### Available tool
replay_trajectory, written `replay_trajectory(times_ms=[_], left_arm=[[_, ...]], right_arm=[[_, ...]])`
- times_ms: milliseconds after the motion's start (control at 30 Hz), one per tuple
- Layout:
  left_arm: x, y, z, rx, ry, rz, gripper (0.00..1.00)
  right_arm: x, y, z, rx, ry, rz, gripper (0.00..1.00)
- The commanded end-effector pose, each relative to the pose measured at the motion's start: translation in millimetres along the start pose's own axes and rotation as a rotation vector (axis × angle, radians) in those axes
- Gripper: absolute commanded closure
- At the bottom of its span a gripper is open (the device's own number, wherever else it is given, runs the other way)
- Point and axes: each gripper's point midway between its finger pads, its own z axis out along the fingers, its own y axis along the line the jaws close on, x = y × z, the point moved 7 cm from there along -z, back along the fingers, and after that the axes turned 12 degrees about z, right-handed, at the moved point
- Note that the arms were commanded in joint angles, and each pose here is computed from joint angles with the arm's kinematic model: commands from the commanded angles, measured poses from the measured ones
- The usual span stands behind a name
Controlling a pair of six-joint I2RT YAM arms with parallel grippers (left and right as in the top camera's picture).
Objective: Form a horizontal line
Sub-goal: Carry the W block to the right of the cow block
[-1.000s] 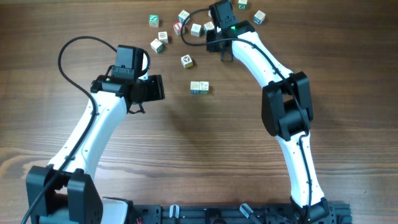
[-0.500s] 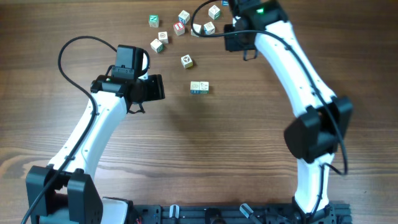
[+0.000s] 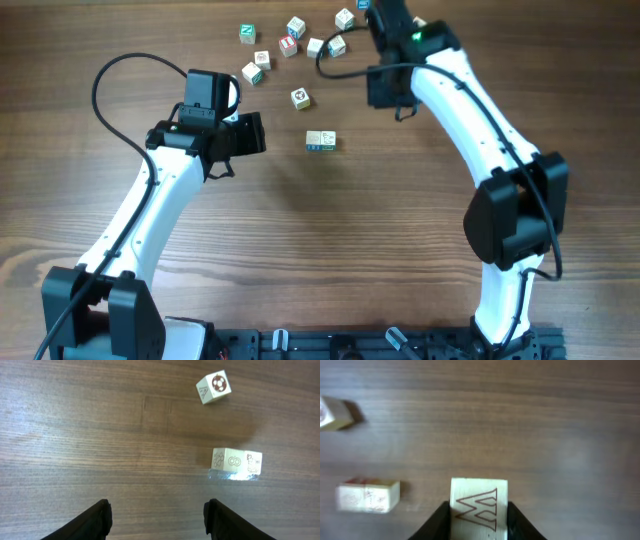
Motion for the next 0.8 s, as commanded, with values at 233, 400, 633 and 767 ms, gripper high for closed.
replay_trajectory(times_ms=[233,400,633,767], left_arm=[[-4.3,-7.6,10.9,0.006,-0.018,-0.047,0.37],[0.8,-10.0,29.1,0.005,0.024,-0.040,0.37],[3.5,-8.4,45.2,0.001,0.048,-0.041,0.37],[3.7,-6.0,50.0,-0.018,0.050,-0.041,0.39]], right_arm=[[45.6,5.3,85.3,-0.134,0.045,0.038,0.81],[64.1,16.5,101.9,-0.164,0.018,0.005,0.81],[77.0,29.6,101.2,-0.144,0.018,-0.026,0.81],[83.0,24.1,101.8,-0.108,0.052,0.017,0.81]])
